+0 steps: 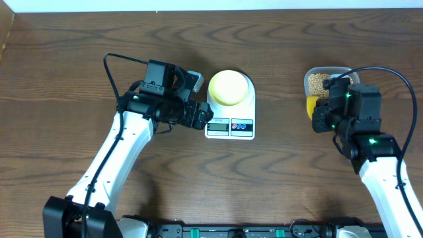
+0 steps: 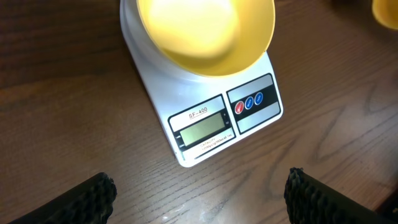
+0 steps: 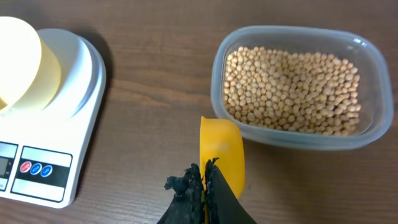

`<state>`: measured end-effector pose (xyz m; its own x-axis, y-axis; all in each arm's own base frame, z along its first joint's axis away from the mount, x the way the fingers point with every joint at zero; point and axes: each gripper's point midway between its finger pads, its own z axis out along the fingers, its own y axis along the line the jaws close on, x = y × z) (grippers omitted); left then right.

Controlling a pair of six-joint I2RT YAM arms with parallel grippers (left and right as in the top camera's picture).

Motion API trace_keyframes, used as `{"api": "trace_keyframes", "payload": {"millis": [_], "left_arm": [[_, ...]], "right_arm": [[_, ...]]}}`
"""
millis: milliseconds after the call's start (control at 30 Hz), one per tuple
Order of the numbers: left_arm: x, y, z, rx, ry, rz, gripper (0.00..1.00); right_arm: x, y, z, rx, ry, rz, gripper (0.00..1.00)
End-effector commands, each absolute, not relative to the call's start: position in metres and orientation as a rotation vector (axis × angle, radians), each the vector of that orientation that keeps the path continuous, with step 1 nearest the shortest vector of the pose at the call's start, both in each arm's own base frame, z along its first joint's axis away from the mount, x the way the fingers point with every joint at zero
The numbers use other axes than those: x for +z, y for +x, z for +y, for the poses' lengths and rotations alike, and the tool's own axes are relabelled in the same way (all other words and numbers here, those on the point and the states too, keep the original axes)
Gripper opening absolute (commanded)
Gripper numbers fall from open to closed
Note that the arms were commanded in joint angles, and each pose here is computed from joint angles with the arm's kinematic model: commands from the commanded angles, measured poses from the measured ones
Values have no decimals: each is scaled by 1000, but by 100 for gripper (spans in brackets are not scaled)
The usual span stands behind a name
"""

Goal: Scoop item into bowl and weigh 50g on scale

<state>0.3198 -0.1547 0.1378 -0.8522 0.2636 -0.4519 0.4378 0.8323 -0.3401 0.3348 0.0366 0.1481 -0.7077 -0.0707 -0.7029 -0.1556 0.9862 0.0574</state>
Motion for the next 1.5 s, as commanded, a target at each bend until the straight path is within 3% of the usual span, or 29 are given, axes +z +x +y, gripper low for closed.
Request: {"api": "trace_keyframes", "payload": {"millis": [0, 1467], "left_arm": [[137, 319, -154, -625, 543, 2617, 89], [137, 319, -154, -624, 543, 2618, 89]], "right_arm": [[152, 339, 33, 166, -65, 2355, 1], [153, 341, 31, 227, 109, 2352, 1]]}}
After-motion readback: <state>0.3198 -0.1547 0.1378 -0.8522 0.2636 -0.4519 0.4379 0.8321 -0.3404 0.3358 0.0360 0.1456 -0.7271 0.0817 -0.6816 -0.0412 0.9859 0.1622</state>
